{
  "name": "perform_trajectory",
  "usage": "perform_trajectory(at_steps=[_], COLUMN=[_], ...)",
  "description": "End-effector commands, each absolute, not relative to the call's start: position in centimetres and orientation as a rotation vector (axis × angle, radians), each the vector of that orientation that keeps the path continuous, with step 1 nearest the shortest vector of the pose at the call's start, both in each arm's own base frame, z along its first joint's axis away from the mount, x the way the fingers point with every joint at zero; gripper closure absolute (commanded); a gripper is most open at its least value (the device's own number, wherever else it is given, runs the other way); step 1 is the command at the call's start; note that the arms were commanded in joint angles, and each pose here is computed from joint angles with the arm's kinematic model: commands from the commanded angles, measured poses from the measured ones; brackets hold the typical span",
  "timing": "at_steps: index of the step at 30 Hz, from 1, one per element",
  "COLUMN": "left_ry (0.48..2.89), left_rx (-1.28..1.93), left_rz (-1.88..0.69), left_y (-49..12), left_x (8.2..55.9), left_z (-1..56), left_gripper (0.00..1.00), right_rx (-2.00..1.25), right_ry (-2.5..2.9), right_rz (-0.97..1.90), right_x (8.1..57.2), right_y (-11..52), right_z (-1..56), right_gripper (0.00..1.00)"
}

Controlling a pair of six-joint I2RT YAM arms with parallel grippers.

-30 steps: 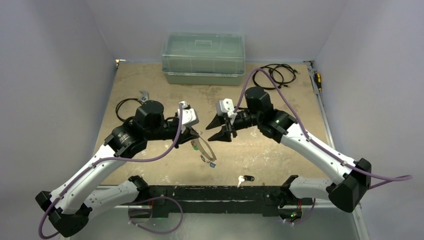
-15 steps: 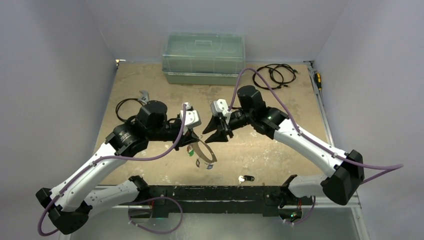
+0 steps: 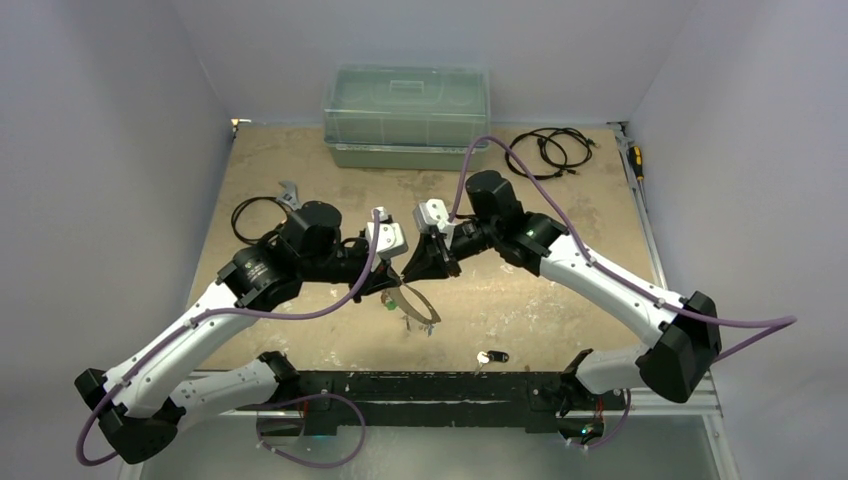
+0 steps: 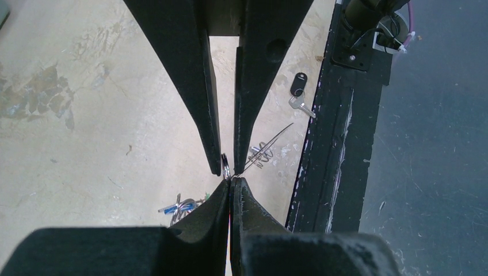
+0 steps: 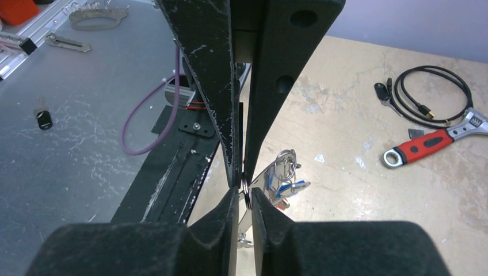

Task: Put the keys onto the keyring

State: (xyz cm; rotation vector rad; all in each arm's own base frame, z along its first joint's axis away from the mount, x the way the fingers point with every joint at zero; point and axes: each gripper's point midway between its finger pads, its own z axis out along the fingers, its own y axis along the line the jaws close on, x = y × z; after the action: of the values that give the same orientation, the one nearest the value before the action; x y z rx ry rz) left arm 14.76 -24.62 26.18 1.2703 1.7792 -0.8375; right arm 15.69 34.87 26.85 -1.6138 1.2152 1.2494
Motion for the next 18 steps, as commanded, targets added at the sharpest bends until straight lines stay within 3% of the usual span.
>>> perform_trajectory(at_steps=[1, 5, 9, 11, 14, 18], left_ry=[1.69, 1.691, 1.684, 1.645, 1.531, 1.349], left_rx=[1.244, 1.247, 1.213, 1.187, 1.123, 1.045], left_rz=[-0.848, -0.846, -0.833, -0.827, -0.828, -0.834], left_y=[-25.3, -25.4, -25.4, -25.2, -24.7, -23.9], left_x=[15.1, 15.1, 15.5, 15.5, 15.2, 14.4], left_z=[29.2, 29.2, 30.1, 31.2, 33.1, 35.5], left_gripper=[1.0, 1.0, 0.98, 0.66, 0.34, 0.33], right_rx=[-1.627, -1.648, -1.647, -1.602, -1.506, -1.328], right_ry=[1.147, 1.124, 1.075, 1.048, 0.927, 0.815], right_rz=[1.254, 1.284, 1.297, 1.292, 1.283, 1.324], right_x=[15.4, 15.0, 14.6, 14.5, 14.3, 13.6], right_y=[35.4, 35.5, 35.4, 35.4, 35.5, 35.1], right_z=[28.4, 28.3, 28.7, 29.4, 31.7, 35.1], right_gripper=[0.87, 1.0, 1.0, 1.0, 1.0, 1.0])
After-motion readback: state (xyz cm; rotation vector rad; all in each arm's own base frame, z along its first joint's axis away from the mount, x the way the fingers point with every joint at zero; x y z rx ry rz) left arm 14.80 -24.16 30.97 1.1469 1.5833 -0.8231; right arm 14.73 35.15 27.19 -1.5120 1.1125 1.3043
